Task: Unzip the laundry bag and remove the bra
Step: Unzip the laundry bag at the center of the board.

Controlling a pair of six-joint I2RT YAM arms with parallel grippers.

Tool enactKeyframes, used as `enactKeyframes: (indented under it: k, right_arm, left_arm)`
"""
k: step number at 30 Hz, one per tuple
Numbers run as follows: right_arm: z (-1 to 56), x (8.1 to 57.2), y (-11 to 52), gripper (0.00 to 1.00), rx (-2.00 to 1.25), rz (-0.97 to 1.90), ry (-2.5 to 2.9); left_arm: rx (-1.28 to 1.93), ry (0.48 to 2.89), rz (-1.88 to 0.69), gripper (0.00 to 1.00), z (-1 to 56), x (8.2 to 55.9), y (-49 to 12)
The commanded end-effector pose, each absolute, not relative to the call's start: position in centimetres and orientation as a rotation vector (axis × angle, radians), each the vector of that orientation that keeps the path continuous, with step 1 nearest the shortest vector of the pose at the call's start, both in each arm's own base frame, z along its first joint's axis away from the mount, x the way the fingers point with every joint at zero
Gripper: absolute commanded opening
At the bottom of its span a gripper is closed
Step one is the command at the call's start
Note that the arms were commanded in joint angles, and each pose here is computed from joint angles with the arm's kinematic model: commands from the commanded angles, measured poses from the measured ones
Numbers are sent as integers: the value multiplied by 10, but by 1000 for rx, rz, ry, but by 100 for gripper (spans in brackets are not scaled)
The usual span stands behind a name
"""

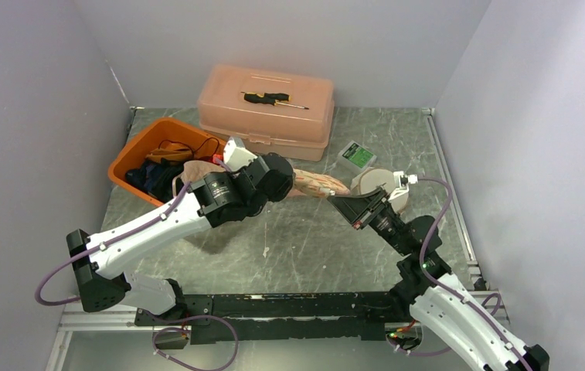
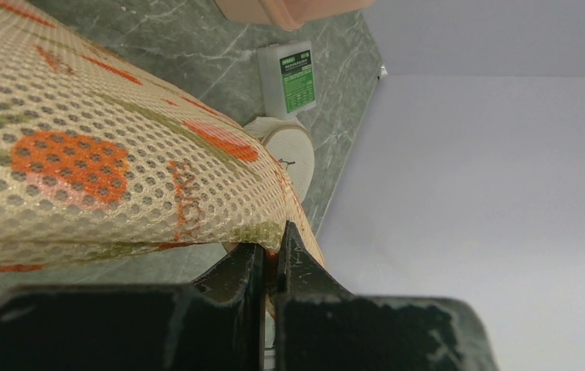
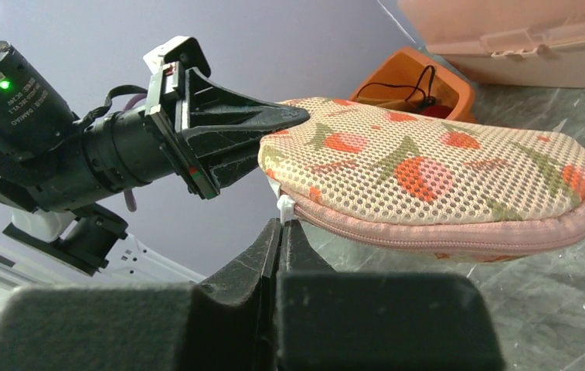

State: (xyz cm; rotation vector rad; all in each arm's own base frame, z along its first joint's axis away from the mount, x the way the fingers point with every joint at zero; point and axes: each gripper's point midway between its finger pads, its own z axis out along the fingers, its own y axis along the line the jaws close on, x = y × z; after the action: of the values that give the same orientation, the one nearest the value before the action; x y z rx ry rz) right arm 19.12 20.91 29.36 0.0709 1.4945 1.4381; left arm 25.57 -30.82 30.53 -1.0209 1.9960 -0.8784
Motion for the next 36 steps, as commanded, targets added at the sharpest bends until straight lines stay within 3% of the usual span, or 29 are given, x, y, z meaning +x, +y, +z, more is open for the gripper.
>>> enactKeyframes:
  k: [1,10,24,30,36]
  right_arm:
    - [307,186,206,0,40,1441,1427]
    - [286,183,199,0,38,1358,1507]
    - [222,192,147,0,197,976,1704]
    - [204,189,129,0,223,870,1743]
    - [206,169,154,0,-2,1000,1699]
  left_arm:
    - [-1042,1950,-926,3,318,257,-308]
    - [-1025,1927,-934,3,321,257,-303]
    - [-770,1958,-1083,3,314,255,-327]
    - [-568,2033,-1160,3,299,258,-340]
    - [-193,2034,-1245,3,283,260,-358]
